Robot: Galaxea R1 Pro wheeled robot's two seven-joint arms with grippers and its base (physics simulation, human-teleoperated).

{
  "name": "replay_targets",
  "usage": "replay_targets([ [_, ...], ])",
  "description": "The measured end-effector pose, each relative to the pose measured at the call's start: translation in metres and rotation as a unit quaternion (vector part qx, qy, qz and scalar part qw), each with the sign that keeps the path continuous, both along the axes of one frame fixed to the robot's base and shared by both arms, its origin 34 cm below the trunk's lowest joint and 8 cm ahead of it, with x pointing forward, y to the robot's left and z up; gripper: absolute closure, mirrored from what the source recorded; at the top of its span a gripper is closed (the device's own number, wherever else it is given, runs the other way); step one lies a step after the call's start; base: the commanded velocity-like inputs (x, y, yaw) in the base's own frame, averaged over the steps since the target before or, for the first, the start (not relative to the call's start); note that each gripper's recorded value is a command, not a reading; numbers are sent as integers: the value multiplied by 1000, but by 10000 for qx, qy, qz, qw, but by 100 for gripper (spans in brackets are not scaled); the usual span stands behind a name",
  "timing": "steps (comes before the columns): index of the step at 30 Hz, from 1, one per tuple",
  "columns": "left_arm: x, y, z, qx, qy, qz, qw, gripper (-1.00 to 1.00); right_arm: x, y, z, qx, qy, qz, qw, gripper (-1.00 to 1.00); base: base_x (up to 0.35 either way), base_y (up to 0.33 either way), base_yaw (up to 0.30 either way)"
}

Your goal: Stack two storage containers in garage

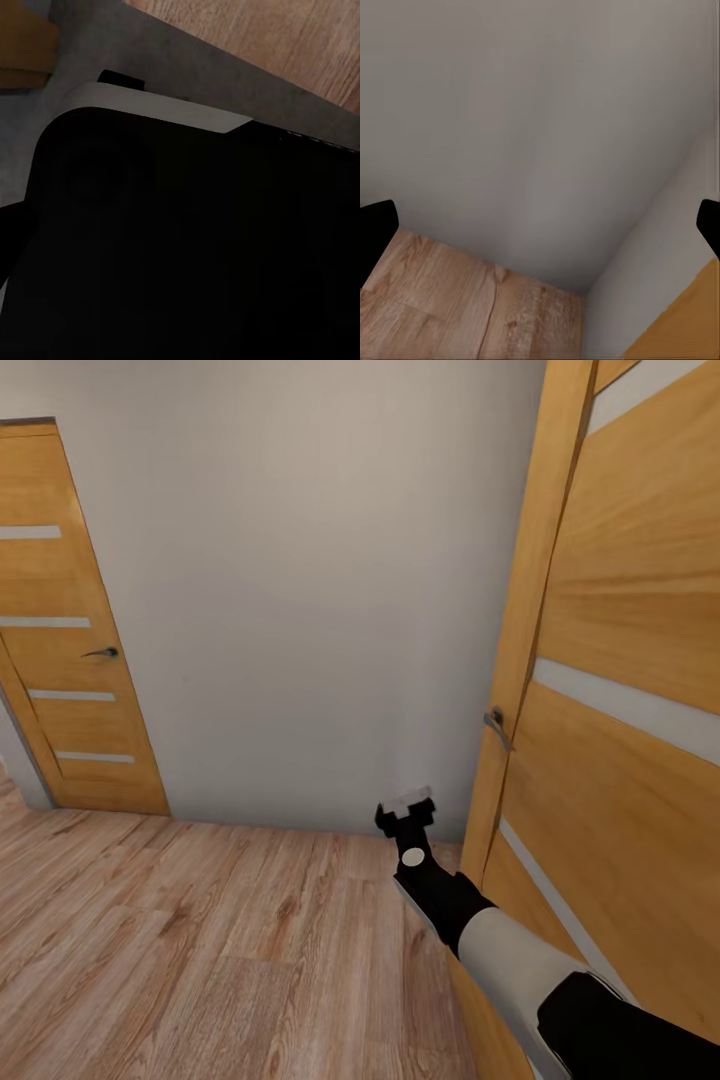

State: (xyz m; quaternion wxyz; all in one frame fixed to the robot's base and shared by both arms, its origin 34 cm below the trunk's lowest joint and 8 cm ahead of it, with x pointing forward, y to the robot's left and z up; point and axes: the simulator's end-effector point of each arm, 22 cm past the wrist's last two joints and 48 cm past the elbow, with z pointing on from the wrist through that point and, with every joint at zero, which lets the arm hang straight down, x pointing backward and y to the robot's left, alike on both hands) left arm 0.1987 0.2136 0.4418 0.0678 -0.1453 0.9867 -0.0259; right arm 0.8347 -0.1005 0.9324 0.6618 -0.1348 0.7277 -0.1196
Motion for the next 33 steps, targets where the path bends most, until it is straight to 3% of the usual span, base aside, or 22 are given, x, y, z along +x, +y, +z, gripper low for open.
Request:
replay_targets([
  [3,0,0,0,-1,-1,-1,10000,-100,1,-7,-2,54,45,-85,9999,-100,0,0,0],
  [5,0,0,0,-1,0,-1,10000,-100,6,-30,-2,70,61,-270,9996,-100,0,0,0],
  [14,0,0,0,-2,-1,-3,10000,-100,27,-168,12,-174,129,-1159,9930,-100,0,0,0],
  [27,0,0,0,-2,-1,-4,10000,-100,29,-253,9,-363,446,-1644,9847,-100,0,0,0],
  [33,0,0,0,-2,-1,-5,10000,-100,30,-263,13,-400,522,-1727,9828,-100,0,0,0],
])
